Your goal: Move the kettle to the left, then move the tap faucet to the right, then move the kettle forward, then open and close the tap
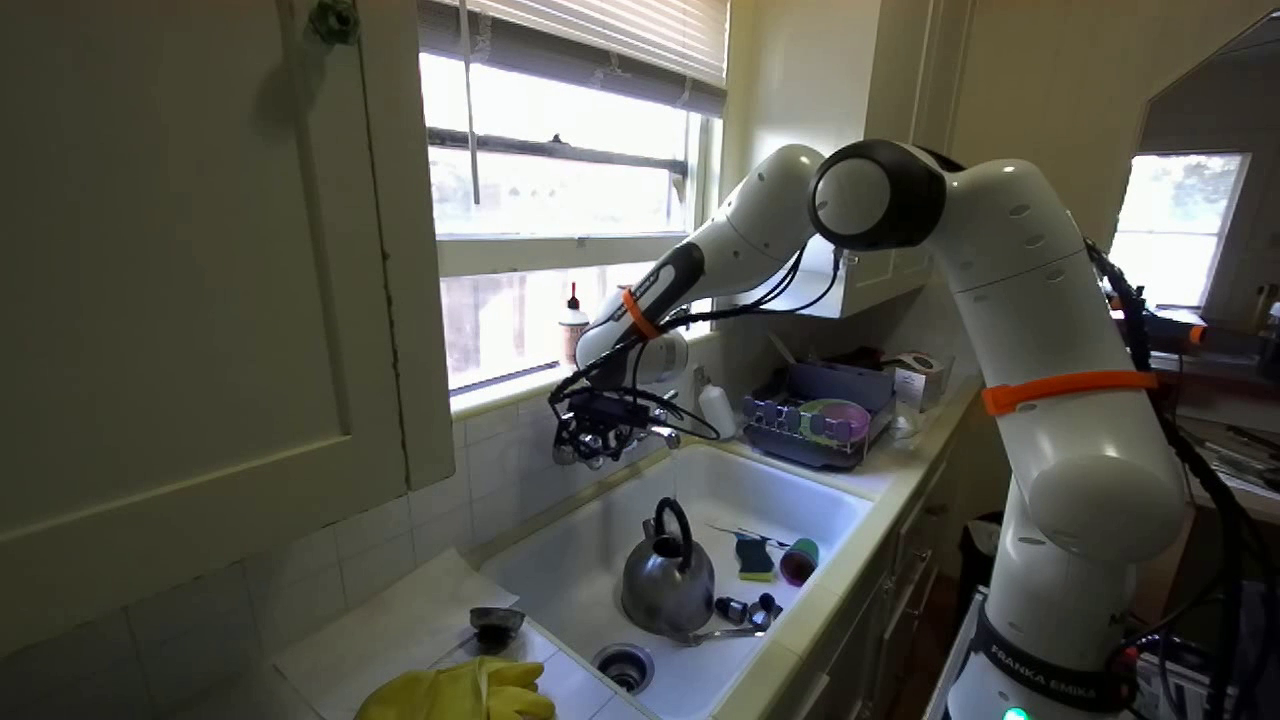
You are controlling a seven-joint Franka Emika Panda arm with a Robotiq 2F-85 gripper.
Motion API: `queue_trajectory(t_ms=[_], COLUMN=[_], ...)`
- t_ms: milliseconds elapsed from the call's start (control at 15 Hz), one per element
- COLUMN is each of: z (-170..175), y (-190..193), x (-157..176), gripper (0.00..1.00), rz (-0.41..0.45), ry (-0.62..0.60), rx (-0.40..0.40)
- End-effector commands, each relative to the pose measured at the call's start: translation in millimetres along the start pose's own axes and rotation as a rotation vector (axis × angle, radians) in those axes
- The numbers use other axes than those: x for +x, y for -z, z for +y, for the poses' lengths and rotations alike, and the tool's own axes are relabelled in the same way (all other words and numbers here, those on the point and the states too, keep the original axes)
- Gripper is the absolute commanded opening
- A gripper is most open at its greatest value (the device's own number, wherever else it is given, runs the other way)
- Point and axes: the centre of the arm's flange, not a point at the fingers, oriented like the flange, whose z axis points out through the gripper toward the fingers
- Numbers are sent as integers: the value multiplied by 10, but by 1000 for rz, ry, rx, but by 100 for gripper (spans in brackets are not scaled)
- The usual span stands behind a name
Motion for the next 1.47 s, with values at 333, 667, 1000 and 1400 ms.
queue_trajectory(t_ms=[333,667,1000,1400], z=[59,55,24,-189], y=[105,99,122,160], x=[-63,-72,-58,-13], gripper=[0,0,0,0], rz=[6,7,4,12], ry=[0,7,0,-2], rx=[4,-1,8,50])
